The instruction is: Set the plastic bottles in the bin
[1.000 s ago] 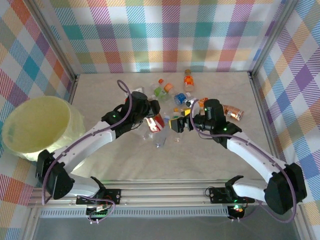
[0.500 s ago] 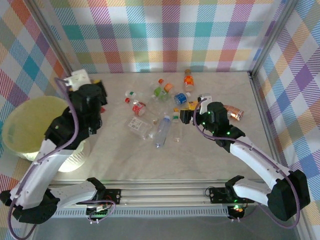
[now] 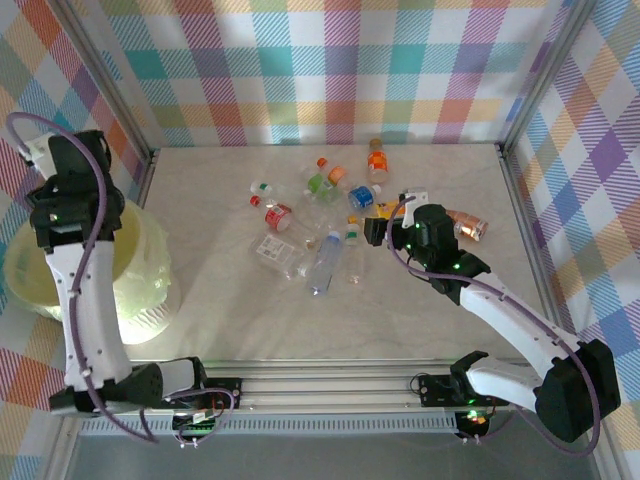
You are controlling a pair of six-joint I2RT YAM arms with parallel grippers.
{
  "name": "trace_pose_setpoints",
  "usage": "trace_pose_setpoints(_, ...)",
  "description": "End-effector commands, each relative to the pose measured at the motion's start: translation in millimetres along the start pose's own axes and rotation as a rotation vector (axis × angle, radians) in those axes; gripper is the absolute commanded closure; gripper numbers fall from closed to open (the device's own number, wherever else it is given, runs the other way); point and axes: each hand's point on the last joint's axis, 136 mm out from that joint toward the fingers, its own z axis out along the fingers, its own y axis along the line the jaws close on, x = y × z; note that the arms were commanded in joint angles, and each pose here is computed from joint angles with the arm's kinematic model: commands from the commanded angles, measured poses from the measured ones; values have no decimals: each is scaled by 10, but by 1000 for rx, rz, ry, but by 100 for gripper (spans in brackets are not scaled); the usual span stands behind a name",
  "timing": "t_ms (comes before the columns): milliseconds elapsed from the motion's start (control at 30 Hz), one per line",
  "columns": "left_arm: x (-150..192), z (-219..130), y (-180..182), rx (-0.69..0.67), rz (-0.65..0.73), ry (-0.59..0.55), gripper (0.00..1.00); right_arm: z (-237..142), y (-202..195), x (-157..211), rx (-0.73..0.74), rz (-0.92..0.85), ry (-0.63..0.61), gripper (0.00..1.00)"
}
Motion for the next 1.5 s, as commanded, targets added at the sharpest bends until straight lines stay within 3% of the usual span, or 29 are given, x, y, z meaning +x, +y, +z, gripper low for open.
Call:
trace_pose_setpoints(0, 373, 193, -20, 117, -77, 192, 41, -111, 9, -176, 10, -26, -46, 0)
trace_pose_setpoints(167, 553, 509, 23, 191, -264, 313, 43, -131, -20, -164, 24, -39, -43, 0)
trace_pose_setpoints(333, 773, 802, -212, 362, -465, 449, 43, -143, -41, -131, 31, -31, -39, 0)
trace_pose_setpoints(633, 905, 997, -589, 504, -662, 515, 43, -189, -76, -50, 36, 9, -30, 0)
trace_pose_setpoints(900, 1133, 1114, -874, 519, -707, 558, 40, -179, -118, 28, 53, 20, -15, 0)
trace_pose_setpoints(1233, 1545, 1323, -955, 455, -713, 622, 30, -144, -118, 59, 54, 32, 2, 0)
trace_pose_setpoints(1467, 1547, 1307, -948, 460, -673, 620, 23, -160, -318, 141, 159, 114, 2, 0)
